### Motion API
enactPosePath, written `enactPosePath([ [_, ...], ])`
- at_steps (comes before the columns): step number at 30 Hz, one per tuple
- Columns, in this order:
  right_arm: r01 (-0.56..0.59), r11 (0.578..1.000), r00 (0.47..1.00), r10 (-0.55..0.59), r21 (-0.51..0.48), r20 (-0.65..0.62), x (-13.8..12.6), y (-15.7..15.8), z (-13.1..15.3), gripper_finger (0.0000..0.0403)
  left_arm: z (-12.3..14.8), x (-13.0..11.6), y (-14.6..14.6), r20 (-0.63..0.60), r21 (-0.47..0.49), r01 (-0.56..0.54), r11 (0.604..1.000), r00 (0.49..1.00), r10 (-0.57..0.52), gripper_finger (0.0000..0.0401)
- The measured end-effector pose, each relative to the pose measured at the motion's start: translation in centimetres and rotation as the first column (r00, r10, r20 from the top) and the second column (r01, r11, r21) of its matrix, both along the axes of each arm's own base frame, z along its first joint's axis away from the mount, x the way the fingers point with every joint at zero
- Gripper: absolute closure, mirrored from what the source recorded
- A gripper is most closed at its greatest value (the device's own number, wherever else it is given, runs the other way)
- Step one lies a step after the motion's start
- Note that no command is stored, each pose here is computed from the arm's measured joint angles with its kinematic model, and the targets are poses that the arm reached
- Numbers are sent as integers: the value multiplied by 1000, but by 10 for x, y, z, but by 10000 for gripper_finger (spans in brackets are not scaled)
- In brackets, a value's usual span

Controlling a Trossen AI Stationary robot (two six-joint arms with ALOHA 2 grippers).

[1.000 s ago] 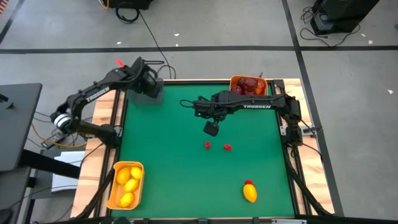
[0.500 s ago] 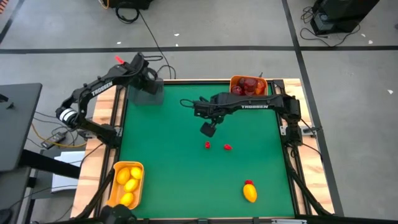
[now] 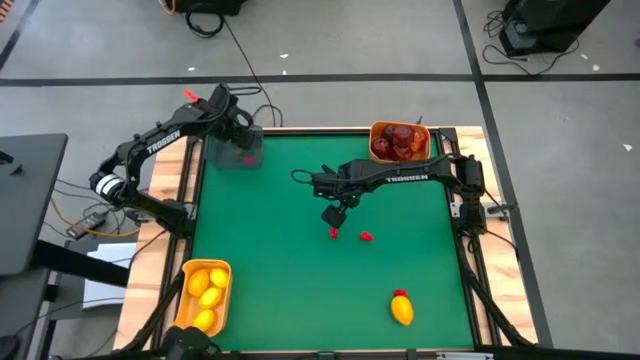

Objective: Sort produce into baskets
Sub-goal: Put the lemon into the yellow bin

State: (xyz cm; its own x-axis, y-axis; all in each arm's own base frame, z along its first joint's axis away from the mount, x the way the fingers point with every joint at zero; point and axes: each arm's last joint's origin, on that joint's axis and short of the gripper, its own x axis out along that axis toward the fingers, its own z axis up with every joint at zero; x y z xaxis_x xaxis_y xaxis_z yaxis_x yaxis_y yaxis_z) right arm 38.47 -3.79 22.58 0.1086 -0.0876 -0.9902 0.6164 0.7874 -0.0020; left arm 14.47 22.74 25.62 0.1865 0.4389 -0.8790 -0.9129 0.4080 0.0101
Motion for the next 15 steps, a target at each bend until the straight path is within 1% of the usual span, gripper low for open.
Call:
enactPosePath([
  [2, -12, 1000, 1000, 12, -1, 2, 0, 0, 0, 58, 4, 2, 0, 28, -4, 76, 997, 997, -75, 214],
  [4, -51, 999, 999, 51, 6, 11, 1, 0, 0, 58, 8, 5, 0, 55, 0, 160, 987, 986, -160, 214],
  [8, -165, 985, 980, 157, 57, 121, 11, 4, -4, 58, 10, 14, -5, 112, -6, 283, 959, 953, -281, 214],
  [10, -176, 980, 972, 158, 93, 176, 14, 5, -8, 58, 11, 19, -9, 154, -14, 342, 940, 929, -336, 214],
  [12, -157, 980, 971, 131, 119, 201, 16, 6, -13, 58, 11, 24, -13, 201, -27, 403, 915, 898, -390, 214],
  [15, -107, 987, 979, 83, 122, 189, 14, 8, -19, 58, 11, 32, -21, 260, -54, 460, 887, 864, -432, 214],
])
